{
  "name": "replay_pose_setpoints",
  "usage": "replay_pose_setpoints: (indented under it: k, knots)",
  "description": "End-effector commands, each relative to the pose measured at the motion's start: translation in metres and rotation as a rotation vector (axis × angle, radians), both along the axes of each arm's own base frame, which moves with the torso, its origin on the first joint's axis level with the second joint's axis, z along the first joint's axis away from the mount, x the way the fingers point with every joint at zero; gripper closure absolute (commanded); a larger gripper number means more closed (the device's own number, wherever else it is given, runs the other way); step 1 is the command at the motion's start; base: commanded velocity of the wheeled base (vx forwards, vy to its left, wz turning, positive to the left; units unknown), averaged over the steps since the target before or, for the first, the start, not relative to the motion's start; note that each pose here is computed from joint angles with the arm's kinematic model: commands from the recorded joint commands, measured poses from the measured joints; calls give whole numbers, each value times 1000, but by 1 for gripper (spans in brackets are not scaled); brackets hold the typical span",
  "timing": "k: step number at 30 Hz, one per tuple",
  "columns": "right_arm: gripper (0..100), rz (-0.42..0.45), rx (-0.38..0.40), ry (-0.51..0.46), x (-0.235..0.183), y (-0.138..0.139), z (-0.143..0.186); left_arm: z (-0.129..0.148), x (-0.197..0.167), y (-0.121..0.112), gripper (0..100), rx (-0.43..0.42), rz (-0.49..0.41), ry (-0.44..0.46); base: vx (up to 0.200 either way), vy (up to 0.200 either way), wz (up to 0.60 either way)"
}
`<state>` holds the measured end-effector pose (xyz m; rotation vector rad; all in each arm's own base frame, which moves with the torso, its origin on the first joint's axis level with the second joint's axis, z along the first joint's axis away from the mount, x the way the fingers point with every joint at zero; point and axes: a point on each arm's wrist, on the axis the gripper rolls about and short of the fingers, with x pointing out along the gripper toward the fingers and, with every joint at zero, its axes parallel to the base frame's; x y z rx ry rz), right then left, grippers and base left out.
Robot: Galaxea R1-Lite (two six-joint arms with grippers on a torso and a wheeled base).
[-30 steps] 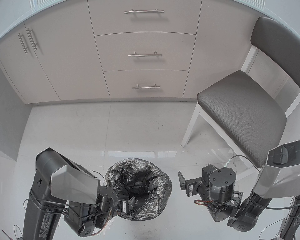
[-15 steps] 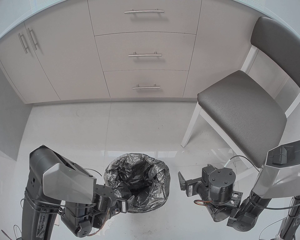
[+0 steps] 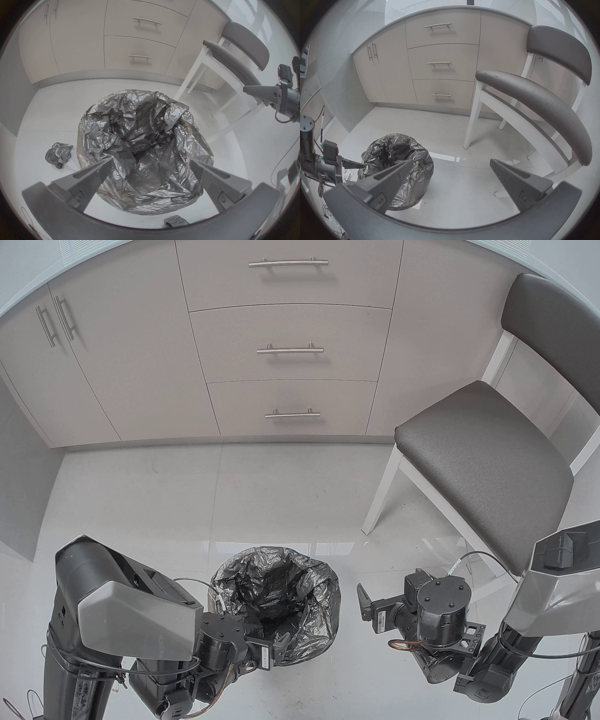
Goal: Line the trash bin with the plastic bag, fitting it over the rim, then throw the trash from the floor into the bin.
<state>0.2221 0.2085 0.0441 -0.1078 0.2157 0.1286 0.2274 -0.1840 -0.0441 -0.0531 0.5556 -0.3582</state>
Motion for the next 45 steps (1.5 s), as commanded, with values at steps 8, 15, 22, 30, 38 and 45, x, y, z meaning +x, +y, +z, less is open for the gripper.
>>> replay_pose_setpoints:
  k: [8,15,22,30,38,45]
  knots:
    - [0,-7,-10,12,1,-1,-5,2,0,-5,0,-53,-129,28,0,0,0]
    - [0,-15,5,15,2,-2,-5,-4,-2,-6,0,84,-319,-29,0,0,0]
    - [0,-14,5,16,2,-2,-6,-12,-2,-5,0,151,-357,-40,0,0,0]
    - [0,-16,4,17,2,-2,-6,-16,5,-13,0,139,-365,-59,0,0,0]
    - [0,-17,4,17,3,-2,-6,-16,-10,-25,0,139,-422,-53,0,0,0]
    - [0,-17,4,17,3,-2,-6,-18,-22,-27,0,151,-450,-28,0,0,0]
